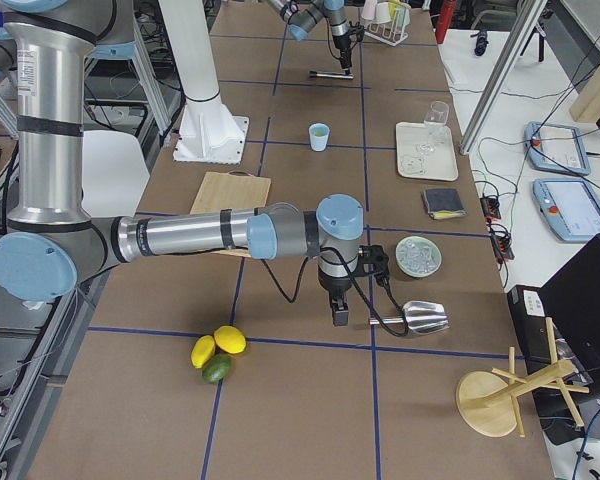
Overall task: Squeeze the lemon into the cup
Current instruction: 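Move the left gripper to the silver metal muddler rod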
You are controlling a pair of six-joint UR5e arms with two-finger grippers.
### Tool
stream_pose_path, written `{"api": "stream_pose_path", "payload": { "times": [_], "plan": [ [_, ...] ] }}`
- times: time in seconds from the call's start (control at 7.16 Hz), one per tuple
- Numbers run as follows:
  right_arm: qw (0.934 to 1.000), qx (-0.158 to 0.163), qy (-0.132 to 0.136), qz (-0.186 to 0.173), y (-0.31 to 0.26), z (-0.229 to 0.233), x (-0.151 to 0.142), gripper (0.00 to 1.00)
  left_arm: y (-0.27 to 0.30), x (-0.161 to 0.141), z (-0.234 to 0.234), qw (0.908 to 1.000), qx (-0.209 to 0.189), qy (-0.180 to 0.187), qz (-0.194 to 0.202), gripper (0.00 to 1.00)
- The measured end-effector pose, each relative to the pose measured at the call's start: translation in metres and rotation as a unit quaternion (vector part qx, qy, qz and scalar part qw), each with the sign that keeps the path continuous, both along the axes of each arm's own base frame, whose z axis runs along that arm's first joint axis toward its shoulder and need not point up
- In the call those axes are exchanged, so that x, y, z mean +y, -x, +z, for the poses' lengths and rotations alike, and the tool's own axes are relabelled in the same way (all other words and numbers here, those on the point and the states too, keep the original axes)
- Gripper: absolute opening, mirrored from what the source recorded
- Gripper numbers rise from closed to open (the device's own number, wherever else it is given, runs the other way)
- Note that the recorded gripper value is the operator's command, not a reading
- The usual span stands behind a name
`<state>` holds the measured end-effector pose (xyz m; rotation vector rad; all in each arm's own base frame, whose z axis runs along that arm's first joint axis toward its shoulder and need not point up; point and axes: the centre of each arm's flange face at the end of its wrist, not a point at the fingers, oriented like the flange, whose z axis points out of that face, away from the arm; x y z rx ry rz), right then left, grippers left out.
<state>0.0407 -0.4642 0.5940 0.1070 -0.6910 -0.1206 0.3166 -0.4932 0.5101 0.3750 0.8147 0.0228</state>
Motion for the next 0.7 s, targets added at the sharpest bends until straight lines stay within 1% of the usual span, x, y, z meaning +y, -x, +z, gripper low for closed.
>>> {"api": "stream_pose_path", "payload": {
  "times": [0.7],
  "plan": [
    [1.0000, 0.001, 0.001, 0.000, 0.000, 0.002, 0.000, 1.00, -0.015, 0.013, 0.008, 0.9998, -0.006, 0.006, 0.016, 0.68]
  ]
}}
